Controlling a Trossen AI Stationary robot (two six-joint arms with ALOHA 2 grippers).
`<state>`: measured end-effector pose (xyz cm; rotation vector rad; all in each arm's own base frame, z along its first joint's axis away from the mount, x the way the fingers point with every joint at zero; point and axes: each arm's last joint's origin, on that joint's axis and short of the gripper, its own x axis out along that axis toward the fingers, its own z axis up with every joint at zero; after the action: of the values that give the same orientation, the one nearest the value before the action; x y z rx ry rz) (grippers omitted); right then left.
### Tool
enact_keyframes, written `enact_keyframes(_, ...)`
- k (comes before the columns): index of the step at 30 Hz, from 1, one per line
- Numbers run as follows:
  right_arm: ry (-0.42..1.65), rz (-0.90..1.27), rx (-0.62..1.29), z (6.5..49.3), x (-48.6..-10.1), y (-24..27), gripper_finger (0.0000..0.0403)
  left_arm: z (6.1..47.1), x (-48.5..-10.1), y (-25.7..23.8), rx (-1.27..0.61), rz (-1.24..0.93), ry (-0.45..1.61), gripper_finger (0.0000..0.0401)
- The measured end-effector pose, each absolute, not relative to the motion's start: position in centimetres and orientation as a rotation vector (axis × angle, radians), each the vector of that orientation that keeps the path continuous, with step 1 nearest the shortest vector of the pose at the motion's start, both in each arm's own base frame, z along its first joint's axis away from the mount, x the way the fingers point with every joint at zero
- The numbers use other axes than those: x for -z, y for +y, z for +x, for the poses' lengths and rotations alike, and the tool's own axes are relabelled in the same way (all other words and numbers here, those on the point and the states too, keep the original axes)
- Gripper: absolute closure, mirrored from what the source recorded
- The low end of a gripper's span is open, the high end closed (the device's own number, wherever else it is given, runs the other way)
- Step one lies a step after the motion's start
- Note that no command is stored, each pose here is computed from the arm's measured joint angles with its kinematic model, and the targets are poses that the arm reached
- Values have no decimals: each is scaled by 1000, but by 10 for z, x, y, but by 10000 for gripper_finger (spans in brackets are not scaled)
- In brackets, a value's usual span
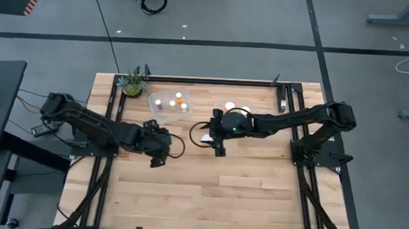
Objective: Pick and place medicine bottles into bin by pill shape (circle, oval)
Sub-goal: Put the orange pill bottle into the right bin
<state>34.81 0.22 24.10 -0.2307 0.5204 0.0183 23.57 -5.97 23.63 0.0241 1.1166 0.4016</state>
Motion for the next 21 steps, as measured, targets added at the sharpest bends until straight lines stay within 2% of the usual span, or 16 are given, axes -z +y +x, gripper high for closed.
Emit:
enact_keyframes(7,582,-202,-12,374,-244,-8,149,207,-228,-51,-385,17,998,33)
enact_keyframes(21,729,-87,-23,406,-213,-26,149,161,-202,-36,-269,71,702,33)
